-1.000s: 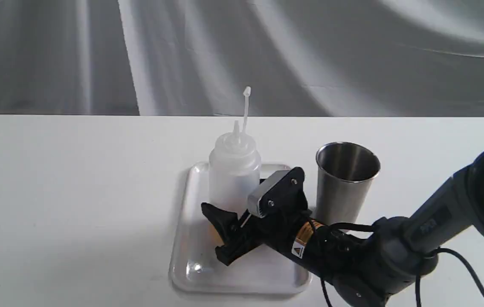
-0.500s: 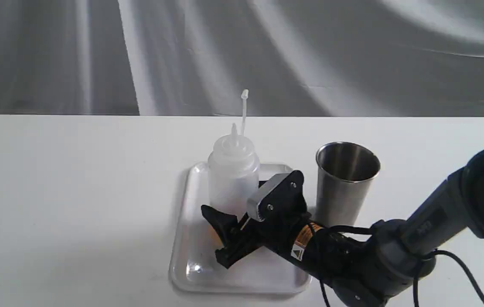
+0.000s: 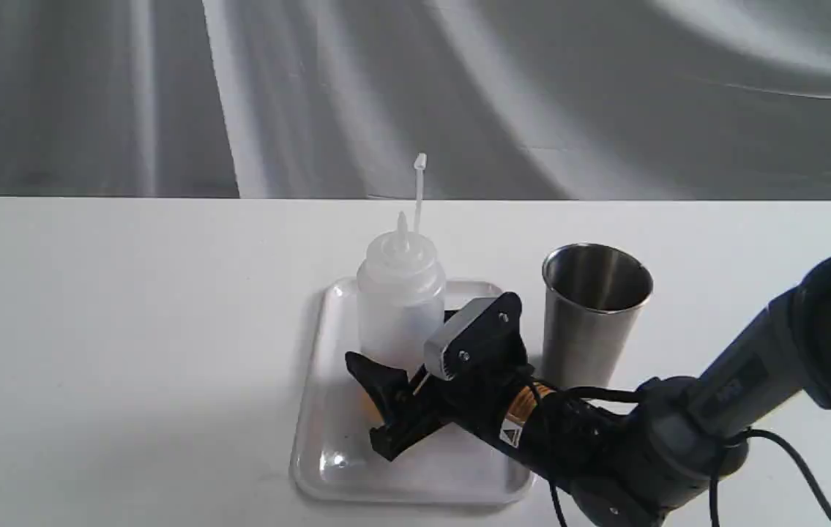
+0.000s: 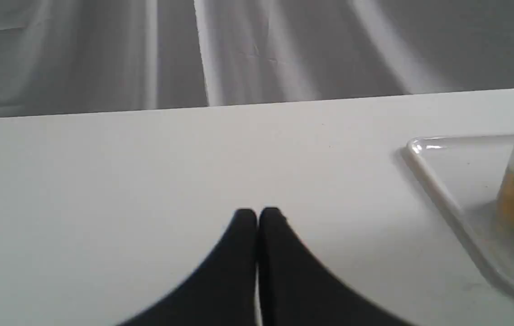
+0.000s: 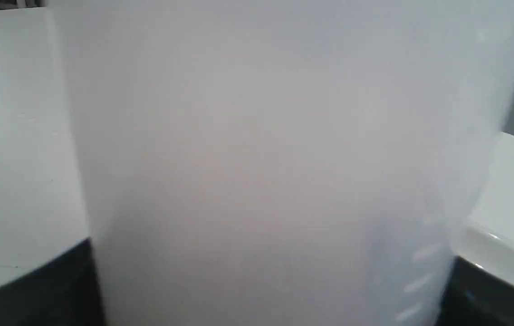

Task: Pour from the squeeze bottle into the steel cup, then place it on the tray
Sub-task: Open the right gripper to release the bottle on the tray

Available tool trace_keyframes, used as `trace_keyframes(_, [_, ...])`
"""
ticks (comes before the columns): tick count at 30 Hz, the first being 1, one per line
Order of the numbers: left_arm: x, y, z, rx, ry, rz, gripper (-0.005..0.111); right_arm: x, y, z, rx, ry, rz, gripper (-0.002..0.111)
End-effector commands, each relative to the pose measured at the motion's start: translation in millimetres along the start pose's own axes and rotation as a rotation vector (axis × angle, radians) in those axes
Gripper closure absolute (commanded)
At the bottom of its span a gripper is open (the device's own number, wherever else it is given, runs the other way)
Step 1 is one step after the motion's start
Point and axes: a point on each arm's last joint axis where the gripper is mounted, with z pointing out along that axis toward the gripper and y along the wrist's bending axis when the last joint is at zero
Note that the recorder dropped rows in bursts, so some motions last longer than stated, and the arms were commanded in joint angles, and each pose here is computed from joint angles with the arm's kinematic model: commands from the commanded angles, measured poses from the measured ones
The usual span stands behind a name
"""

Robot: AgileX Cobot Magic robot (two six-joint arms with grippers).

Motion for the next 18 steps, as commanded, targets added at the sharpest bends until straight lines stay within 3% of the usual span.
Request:
trace_keyframes(1, [0.7,-0.3,0.2,0.005,-0.006,-0.003,0.107,-3.8,-0.5,0.8,0.0,-0.017,-0.014,0.062])
trace_keyframes(5, [0.7,-0.3,0.2,0.005,-0.006,-0.003,0.107,-3.2,-0.6,0.8,0.001,-0.011,-0.009,0.032])
trace_keyframes(8, [0.7,-0.3,0.2,0.005,-0.006,-0.005,0.107,-3.1,-0.6,0.8,0.001,-0.009,-0.009,0.016])
trace_keyframes(14, [0.7,-0.3,0.2,0.005,-0.006,-0.005,0.107,-1.6,-0.3,0.8,-0.002,0.007,0.014,0.004])
trace_keyframes(18, [0.7,-0.3,0.2,0.005,-0.006,-0.005,0.107,-1.9,-0.4,0.8,-0.002,0.01,0.013,0.003])
